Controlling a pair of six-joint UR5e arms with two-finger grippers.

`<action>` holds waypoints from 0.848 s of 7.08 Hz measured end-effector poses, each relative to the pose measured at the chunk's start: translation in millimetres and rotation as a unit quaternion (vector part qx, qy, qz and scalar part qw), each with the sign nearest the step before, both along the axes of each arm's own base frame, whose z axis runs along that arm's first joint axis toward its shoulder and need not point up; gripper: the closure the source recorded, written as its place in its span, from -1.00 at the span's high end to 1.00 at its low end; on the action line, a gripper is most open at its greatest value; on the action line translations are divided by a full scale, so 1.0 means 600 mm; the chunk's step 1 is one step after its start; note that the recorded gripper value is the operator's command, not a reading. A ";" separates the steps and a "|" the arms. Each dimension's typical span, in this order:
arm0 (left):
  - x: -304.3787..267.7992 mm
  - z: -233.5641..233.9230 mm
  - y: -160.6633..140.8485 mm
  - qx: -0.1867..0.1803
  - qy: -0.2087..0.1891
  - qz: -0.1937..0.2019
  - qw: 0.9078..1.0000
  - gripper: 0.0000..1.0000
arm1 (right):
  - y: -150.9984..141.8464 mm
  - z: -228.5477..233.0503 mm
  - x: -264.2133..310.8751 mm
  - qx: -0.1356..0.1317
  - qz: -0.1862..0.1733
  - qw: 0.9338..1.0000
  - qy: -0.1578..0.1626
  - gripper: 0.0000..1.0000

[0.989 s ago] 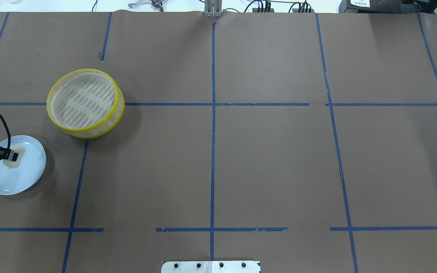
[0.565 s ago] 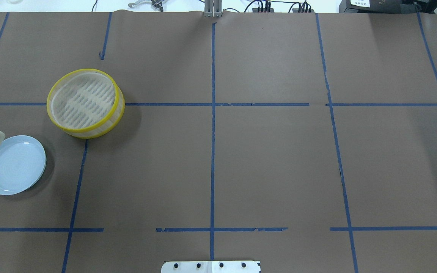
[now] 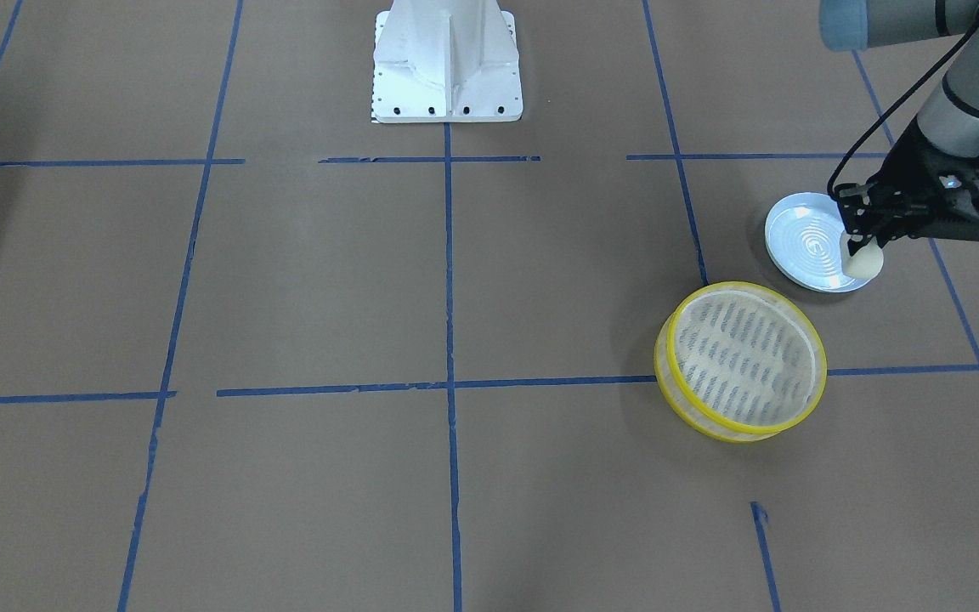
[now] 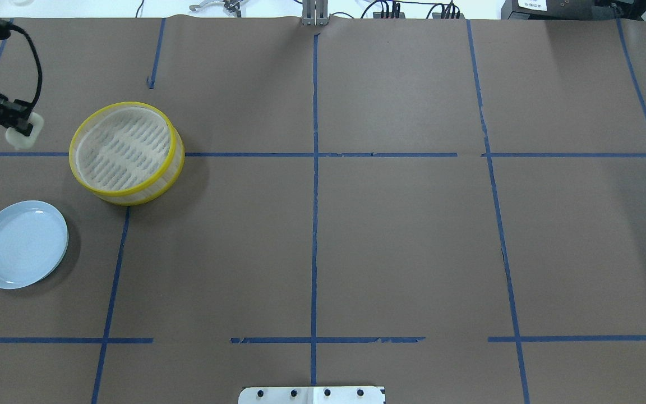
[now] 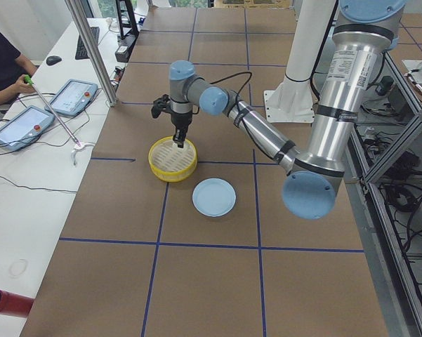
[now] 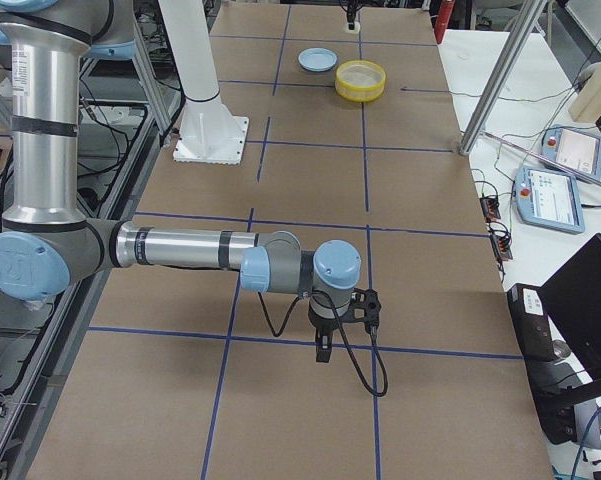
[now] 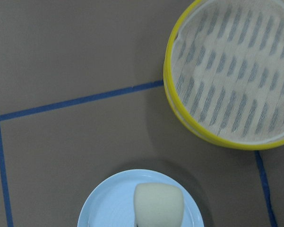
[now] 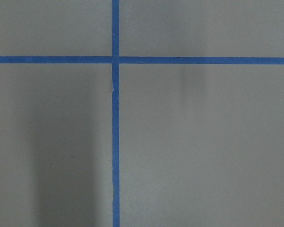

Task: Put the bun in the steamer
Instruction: 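Lift the bun with the left gripper and carry it over the steamer, then lower the bun into the steamer basket and open the left gripper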

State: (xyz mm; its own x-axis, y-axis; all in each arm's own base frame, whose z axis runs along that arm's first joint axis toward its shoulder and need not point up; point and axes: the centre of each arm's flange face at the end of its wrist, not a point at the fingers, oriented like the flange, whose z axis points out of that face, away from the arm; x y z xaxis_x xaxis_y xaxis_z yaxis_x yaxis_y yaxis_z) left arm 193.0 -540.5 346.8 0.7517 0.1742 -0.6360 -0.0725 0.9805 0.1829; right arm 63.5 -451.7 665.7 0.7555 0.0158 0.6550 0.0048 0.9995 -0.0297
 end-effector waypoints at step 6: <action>0.196 0.097 -0.092 -0.013 0.026 0.045 0.999 -0.52 | 0.000 0.000 0.000 0.000 0.000 1.000 0.000 1.00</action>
